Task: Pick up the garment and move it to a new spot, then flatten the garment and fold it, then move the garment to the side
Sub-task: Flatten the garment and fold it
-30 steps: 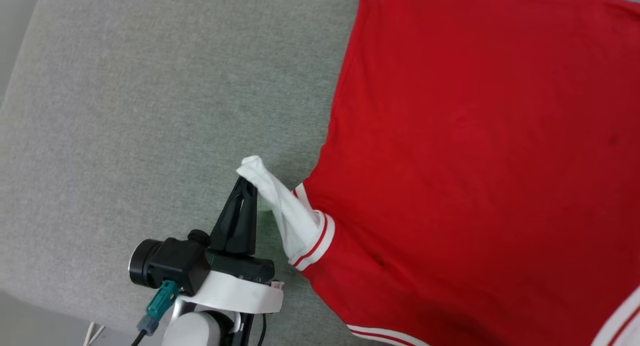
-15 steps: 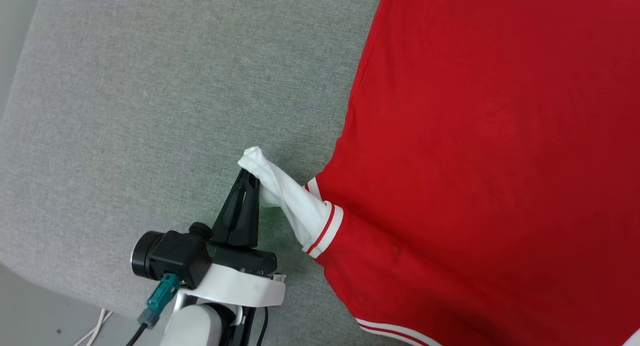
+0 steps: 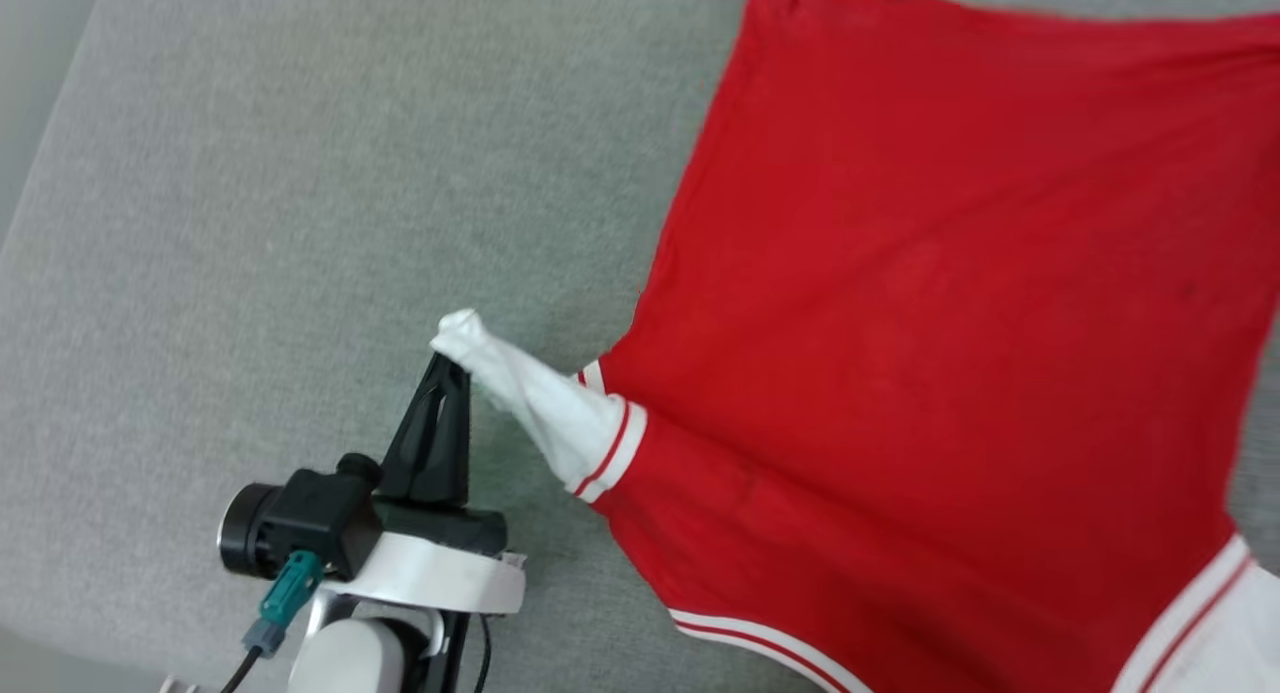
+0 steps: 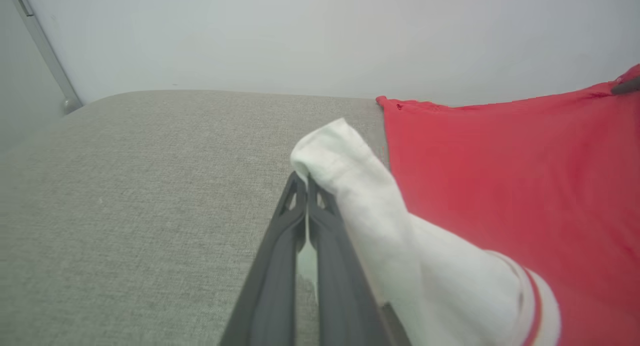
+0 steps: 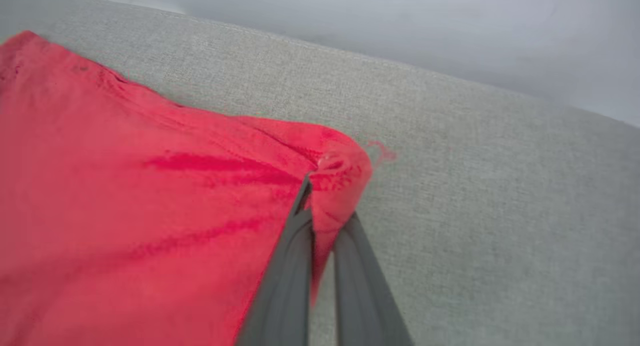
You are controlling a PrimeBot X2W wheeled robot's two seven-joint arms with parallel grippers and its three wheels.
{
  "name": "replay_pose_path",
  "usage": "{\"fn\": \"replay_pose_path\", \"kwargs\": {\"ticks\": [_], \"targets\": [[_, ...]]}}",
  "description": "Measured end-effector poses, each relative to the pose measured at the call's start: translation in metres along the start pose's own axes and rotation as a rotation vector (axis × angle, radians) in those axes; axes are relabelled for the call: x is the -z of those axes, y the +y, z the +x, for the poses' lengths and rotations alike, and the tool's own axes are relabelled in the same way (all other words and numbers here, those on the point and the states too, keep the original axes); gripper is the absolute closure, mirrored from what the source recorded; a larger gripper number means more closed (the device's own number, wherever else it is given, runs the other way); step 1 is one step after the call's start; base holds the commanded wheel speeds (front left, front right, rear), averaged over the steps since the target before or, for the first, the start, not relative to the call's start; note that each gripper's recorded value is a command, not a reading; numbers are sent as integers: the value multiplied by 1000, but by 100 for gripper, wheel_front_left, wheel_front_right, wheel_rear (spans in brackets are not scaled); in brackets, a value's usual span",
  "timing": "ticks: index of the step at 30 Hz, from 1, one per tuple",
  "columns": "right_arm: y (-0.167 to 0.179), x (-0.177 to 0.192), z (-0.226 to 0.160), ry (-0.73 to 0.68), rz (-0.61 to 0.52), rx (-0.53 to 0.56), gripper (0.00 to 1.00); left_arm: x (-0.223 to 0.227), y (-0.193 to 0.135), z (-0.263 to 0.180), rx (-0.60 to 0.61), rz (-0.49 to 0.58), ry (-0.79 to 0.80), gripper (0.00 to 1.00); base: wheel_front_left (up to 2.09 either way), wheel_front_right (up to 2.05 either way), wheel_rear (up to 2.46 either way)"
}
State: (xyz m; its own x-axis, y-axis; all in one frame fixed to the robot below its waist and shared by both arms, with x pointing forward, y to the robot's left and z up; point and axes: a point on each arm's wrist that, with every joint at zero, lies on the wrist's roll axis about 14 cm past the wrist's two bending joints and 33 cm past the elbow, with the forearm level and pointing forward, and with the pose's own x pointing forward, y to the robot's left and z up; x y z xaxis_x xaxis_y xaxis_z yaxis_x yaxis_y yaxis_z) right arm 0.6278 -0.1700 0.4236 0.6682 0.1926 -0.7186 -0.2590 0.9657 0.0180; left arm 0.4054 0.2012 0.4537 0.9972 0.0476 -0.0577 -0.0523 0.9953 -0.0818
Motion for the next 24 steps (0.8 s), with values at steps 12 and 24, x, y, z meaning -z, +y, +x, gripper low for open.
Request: {"fn": "replay_pose_path", "kwargs": {"ticks": [12, 24], "targets": [[-52, 53, -121, -38, -145, 106, 100, -3, 8, -25, -19, -17, -1, 100, 0, 0, 0], [-61, 293, -227, 202, 231, 160, 100, -2, -27, -15, 119, -7, 3, 100, 0, 0, 0]]}}
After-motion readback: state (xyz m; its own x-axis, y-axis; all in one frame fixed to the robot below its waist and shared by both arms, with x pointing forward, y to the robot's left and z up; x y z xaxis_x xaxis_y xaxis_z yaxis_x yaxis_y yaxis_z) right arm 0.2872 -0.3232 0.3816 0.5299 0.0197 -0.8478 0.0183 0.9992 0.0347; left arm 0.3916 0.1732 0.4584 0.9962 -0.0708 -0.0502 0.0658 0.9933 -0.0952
